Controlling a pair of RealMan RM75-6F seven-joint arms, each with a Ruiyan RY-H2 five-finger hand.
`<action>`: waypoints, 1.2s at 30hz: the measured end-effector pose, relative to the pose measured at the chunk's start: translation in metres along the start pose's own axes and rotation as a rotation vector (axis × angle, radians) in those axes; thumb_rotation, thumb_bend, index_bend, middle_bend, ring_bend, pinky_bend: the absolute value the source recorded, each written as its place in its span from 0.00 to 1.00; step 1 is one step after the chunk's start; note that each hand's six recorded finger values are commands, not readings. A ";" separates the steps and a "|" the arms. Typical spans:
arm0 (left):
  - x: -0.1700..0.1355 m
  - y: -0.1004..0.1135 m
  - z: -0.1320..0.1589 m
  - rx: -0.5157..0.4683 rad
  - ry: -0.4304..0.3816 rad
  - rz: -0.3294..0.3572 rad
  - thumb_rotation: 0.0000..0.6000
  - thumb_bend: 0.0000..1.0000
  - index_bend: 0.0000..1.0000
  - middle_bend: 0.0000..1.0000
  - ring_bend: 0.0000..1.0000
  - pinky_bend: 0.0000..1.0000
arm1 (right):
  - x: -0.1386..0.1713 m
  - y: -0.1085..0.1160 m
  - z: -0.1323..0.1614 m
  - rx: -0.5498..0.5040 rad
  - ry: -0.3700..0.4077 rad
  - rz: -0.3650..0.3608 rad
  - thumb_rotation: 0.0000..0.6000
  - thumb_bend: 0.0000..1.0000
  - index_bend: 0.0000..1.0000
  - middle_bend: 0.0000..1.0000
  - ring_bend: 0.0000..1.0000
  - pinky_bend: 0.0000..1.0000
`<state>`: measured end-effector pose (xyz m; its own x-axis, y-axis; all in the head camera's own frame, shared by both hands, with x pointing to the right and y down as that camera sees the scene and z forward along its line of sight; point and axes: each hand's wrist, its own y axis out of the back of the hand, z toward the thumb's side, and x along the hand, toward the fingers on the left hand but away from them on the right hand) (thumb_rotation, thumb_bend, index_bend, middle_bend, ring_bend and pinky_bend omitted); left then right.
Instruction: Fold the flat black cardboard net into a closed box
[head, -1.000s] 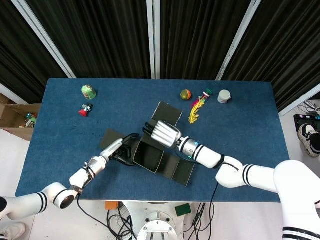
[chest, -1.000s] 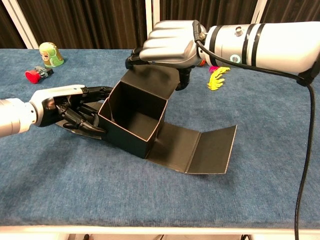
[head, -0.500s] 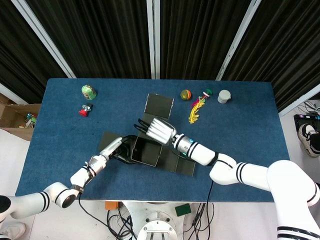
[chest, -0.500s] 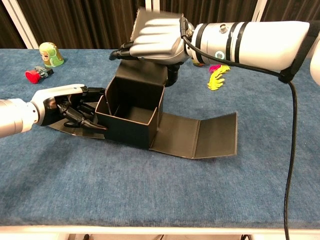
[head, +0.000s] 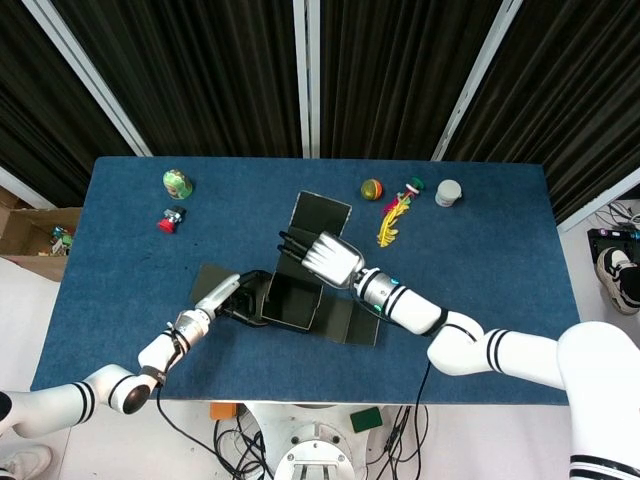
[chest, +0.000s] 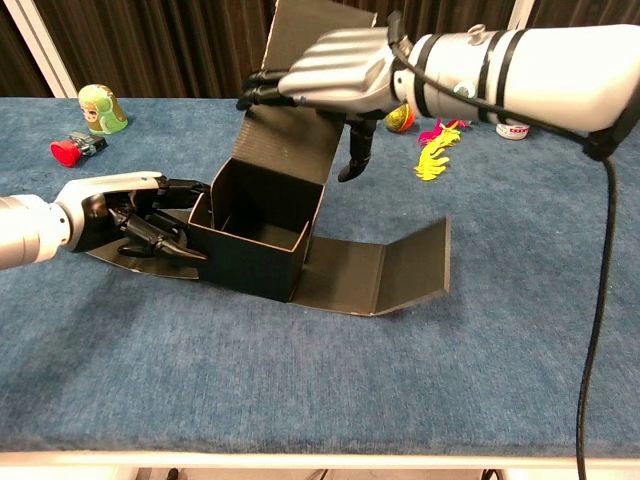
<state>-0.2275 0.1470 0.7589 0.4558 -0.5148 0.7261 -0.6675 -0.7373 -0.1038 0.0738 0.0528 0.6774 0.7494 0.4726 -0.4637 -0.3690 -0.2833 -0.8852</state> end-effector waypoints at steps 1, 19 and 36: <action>0.000 0.001 0.000 0.002 0.005 0.000 1.00 0.00 0.36 0.33 0.61 0.95 | 0.003 0.002 -0.001 -0.018 0.000 -0.007 1.00 0.15 0.00 0.00 0.65 0.98; -0.015 0.019 0.004 -0.100 0.049 0.014 1.00 0.00 0.36 0.32 0.61 0.95 | 0.061 0.015 -0.033 -0.405 -0.052 -0.147 1.00 0.18 0.00 0.00 0.65 0.98; -0.034 0.053 0.019 -0.476 0.030 0.051 1.00 0.00 0.36 0.32 0.61 0.95 | 0.169 -0.010 -0.085 -0.702 -0.193 -0.481 1.00 0.18 0.00 0.07 0.66 0.98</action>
<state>-0.2671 0.1174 0.7159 0.4029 -0.5268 0.7485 -0.8872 -0.4258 0.1779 0.2508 0.0650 0.6111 0.6070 0.7883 -0.1007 0.4349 -0.4355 -0.7882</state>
